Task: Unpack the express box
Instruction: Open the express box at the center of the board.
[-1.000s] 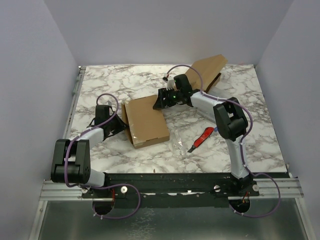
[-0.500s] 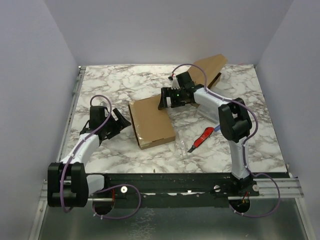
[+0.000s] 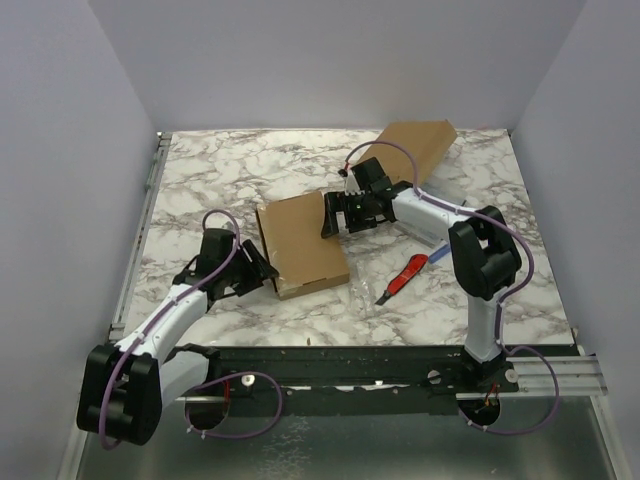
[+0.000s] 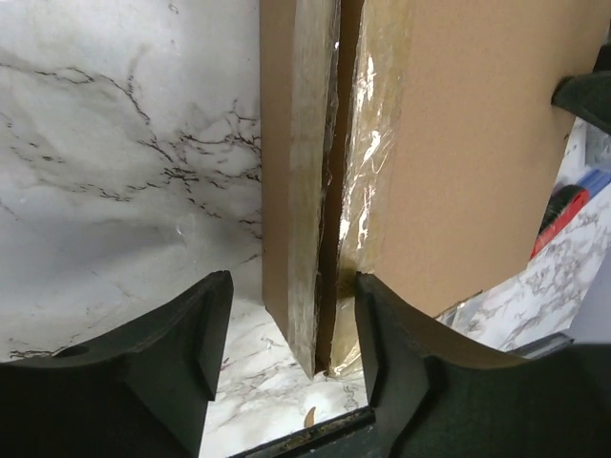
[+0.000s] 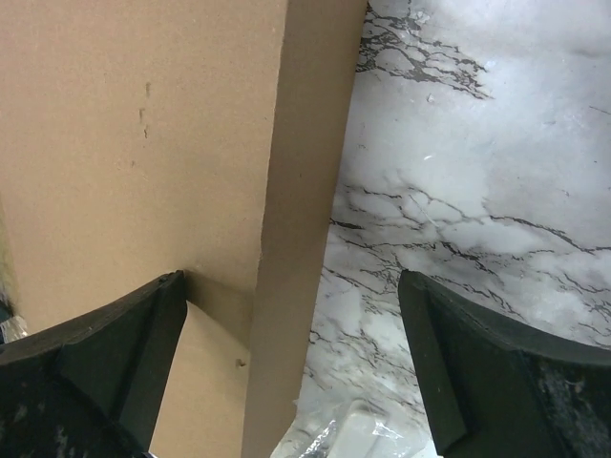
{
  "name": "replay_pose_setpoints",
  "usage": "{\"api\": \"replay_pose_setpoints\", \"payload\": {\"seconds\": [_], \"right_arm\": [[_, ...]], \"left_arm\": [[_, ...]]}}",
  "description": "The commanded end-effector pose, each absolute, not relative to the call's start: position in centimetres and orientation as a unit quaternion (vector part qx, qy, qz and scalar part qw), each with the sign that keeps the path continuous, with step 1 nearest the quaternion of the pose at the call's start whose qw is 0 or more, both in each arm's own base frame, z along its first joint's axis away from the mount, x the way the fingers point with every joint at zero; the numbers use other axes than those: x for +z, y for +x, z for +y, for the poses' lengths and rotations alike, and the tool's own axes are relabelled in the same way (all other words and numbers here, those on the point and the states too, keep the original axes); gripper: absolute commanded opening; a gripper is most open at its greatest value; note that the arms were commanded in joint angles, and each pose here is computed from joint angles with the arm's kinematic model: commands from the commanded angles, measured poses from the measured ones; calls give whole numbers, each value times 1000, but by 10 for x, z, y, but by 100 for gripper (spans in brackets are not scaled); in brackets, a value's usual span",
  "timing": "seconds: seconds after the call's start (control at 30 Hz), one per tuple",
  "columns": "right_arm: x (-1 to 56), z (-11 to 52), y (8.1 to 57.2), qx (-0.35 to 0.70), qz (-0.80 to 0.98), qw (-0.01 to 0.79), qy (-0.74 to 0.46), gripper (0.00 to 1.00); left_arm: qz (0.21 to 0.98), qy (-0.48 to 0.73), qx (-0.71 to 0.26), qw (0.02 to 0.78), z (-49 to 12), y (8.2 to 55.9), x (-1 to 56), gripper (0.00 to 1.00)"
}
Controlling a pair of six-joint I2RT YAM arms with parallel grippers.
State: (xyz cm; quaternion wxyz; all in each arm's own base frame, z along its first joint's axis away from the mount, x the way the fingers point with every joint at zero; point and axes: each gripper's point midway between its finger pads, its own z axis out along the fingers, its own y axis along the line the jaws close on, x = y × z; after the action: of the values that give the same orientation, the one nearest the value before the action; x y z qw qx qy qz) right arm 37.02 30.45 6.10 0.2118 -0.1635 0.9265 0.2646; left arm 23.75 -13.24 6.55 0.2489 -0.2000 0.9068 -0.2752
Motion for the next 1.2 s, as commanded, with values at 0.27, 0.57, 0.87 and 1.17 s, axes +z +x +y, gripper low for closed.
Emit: {"api": "replay_pose_setpoints", "payload": {"seconds": [0.27,0.57,0.87,1.17], "right_arm": [[56,307,365,253,925,226,-173,98],[53,306,368,239,926,226,-184,98],[54,307,370,237,925,228,-188,98],[51,310,369,232,926,225,-194,98]], "left_arm": [[895,-245,-277,250,-127,219,67,66],[897,-255,-266,244,-122,207,70,55],[906,-245,-255,231,-126,205,62,48],[904,-244,-258,238,-128,205,62,58]]}}
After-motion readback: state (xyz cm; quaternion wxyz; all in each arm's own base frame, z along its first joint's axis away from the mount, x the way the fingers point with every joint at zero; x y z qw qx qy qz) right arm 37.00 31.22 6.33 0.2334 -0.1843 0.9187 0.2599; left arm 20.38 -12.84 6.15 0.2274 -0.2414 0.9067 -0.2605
